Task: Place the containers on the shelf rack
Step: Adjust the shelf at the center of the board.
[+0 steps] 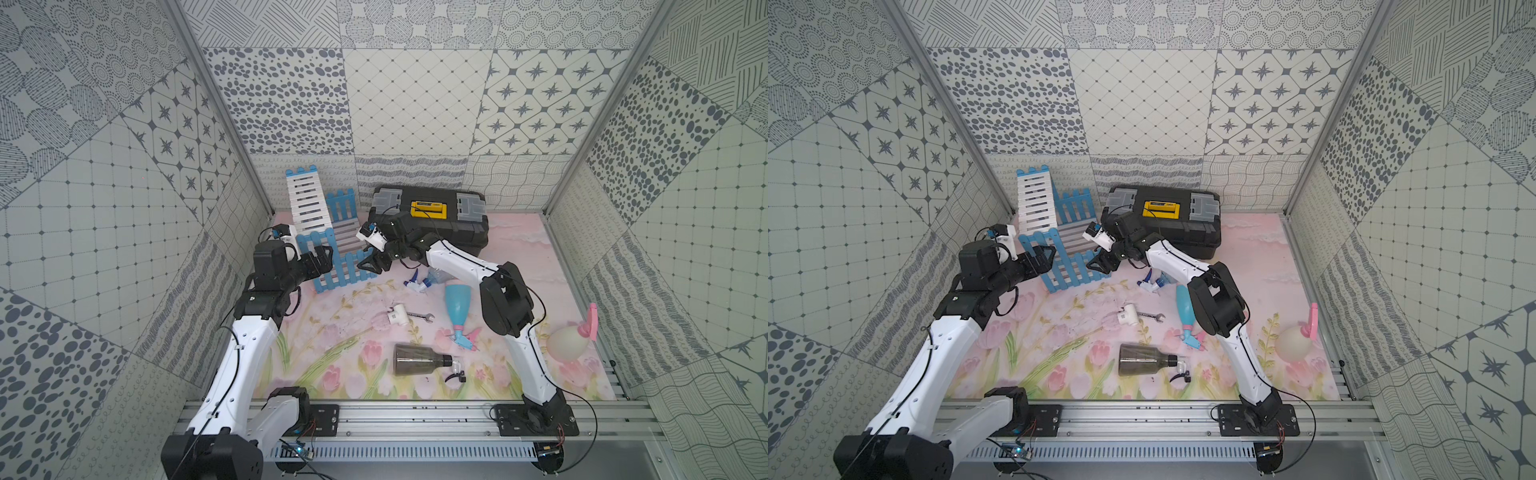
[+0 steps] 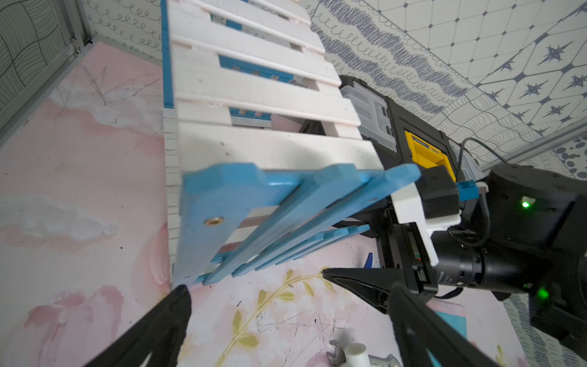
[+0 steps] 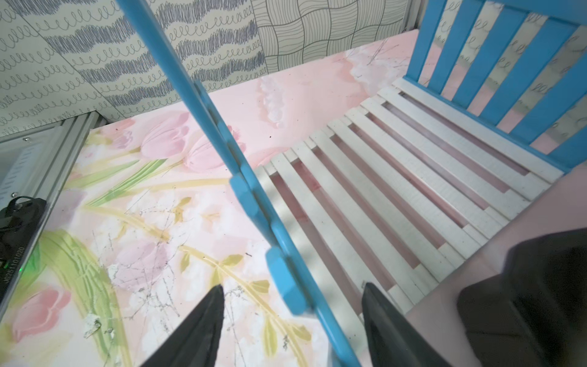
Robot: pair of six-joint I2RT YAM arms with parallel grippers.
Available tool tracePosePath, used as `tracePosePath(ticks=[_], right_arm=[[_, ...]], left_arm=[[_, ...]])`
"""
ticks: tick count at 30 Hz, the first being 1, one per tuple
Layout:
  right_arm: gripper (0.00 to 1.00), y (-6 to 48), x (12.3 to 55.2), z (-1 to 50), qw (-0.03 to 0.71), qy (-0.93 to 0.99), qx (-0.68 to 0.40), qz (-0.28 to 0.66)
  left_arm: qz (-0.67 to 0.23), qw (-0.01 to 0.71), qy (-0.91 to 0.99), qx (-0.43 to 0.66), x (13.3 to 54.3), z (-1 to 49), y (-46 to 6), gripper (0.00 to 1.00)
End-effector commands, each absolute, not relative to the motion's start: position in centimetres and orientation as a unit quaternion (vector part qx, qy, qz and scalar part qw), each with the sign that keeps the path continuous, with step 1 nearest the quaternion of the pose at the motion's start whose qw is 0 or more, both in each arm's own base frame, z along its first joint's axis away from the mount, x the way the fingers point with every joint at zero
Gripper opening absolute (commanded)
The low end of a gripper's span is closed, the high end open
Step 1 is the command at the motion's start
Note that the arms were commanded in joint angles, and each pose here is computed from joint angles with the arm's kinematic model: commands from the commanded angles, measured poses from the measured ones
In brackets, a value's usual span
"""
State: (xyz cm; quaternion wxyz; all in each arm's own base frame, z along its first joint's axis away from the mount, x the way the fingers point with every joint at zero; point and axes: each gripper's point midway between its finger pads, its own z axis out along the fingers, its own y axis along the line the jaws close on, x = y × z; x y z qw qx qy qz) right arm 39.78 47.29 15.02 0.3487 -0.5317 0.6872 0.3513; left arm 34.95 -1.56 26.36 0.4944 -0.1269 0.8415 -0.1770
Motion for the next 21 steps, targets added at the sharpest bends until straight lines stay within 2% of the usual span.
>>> tracePosePath(ticks=[1,5,8,13,21], right_arm=[[0.60,48.6,36.3,16.0,0.349,0.666,-0.555,0.354],[0.50,49.5,34.4,16.4,0.374,0.670,-0.539,0.348],[0.45,50.1,33.1,17.5,0.403,0.661,-0.516,0.366],[0.44,52.2,31.9,18.7,0.422,0.645,-0.511,0.382],[0.38,54.3,32.5,17.6,0.417,0.650,-0.510,0.380]], left_arm=[[-0.174,0.508,0.826,-0.171,34.6,26.3,0.0,0.99],[-0.157,0.519,0.816,-0.199,33.6,25.9,1.1,0.99],[-0.150,0.528,0.809,-0.208,32.9,25.7,1.5,0.99],[-0.149,0.528,0.809,-0.210,32.2,25.8,1.6,0.99],[-0.156,0.522,0.812,-0.211,32.2,25.6,1.6,0.99]])
